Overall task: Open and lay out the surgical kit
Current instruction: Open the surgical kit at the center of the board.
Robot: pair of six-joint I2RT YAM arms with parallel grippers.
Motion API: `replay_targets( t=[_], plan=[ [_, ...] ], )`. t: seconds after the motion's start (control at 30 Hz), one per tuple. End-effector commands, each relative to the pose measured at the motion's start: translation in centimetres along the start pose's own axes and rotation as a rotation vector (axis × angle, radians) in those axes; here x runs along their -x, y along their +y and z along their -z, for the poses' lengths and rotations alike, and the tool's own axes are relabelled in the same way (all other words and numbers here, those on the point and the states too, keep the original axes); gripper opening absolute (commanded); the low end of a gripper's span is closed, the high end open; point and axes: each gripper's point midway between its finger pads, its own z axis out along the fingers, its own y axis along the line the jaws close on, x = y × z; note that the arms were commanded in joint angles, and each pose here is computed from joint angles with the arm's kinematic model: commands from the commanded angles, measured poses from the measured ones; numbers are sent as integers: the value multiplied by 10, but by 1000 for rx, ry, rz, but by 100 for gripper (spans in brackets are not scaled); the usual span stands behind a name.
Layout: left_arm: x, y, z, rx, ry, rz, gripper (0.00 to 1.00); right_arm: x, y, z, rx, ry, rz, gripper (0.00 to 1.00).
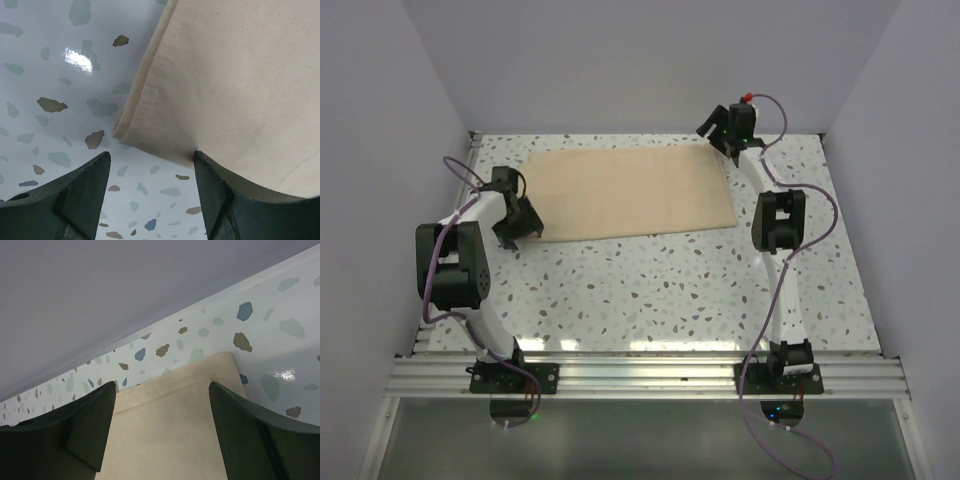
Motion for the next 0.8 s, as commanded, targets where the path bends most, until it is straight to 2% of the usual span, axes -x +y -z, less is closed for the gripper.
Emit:
replay_targets(
  t=[0.0, 0.37, 0.77],
  plan=[
    [7, 1, 3, 11, -22, -18, 71, 1, 4, 1, 12, -11, 11, 79],
    [9, 4, 7, 27, -27, -23, 71, -9, -13, 0, -29, 7, 33, 78],
    [10, 0, 7, 18, -29, -14, 71, 5, -15, 16, -68, -17, 73, 77]
  ],
)
